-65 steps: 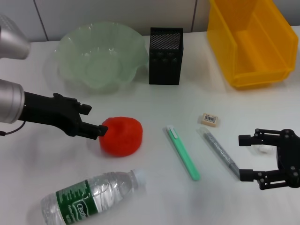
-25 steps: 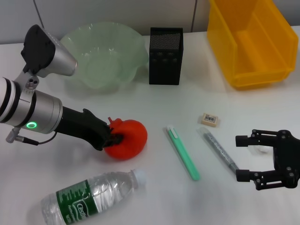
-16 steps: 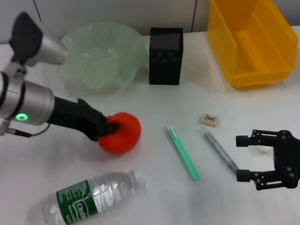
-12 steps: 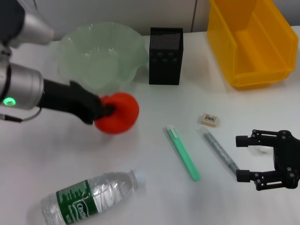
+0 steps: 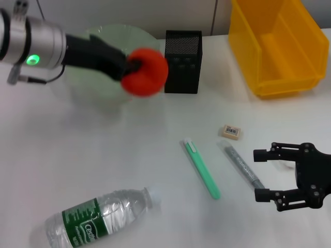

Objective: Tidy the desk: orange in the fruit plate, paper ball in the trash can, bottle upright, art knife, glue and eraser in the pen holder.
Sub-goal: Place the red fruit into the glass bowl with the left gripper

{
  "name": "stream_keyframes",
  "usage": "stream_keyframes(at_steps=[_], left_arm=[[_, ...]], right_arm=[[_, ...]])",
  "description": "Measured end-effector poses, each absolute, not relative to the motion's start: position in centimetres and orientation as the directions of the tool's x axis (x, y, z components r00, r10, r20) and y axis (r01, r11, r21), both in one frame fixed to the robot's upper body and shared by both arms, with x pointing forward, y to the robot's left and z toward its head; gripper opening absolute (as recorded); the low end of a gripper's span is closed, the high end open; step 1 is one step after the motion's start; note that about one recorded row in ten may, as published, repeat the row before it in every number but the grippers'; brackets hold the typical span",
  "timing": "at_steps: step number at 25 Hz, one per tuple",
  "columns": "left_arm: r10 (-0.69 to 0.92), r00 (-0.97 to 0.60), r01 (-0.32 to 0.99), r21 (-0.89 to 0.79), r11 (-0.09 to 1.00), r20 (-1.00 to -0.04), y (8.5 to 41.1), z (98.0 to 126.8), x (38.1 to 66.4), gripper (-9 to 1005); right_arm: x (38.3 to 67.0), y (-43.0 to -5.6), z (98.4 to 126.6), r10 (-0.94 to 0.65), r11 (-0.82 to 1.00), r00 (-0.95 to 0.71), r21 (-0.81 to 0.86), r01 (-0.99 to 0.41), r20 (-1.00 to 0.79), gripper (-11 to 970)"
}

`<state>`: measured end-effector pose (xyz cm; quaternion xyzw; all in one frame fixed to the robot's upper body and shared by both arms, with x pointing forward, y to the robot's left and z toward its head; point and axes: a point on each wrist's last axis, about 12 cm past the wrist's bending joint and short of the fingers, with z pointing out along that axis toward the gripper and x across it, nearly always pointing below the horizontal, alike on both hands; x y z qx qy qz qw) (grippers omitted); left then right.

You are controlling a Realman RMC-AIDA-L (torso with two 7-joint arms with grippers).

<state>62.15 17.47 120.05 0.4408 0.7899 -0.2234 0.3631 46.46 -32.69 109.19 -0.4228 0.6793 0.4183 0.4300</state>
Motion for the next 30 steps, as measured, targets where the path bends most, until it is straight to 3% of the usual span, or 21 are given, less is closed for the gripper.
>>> stream_keyframes(at_steps=[9,19,30], left_arm=[[0.403,-0.348,0.743,0.013,0.669,-0.847,17.2,121.7,66.1,56],[0.380,-0.395,0.645,0.042,0.763,-0.837,18.4,121.0,67.4,57],[0.339,-0.410,0.598,0.031,0.801,-0.847,18.8,121.0,67.7,146]], right_arm=[[47.5,-31.8,109.6,-0.213,0.259,-0.244,0.186,-0.948,-0.946,846],[47.7,-31.5,109.6,-0.210,0.248,-0.244,0.190,-0.950,-0.947,846],[47.7,-31.5,109.6,-0.207,0.249,-0.246,0.192,-0.949,-0.947,846]])
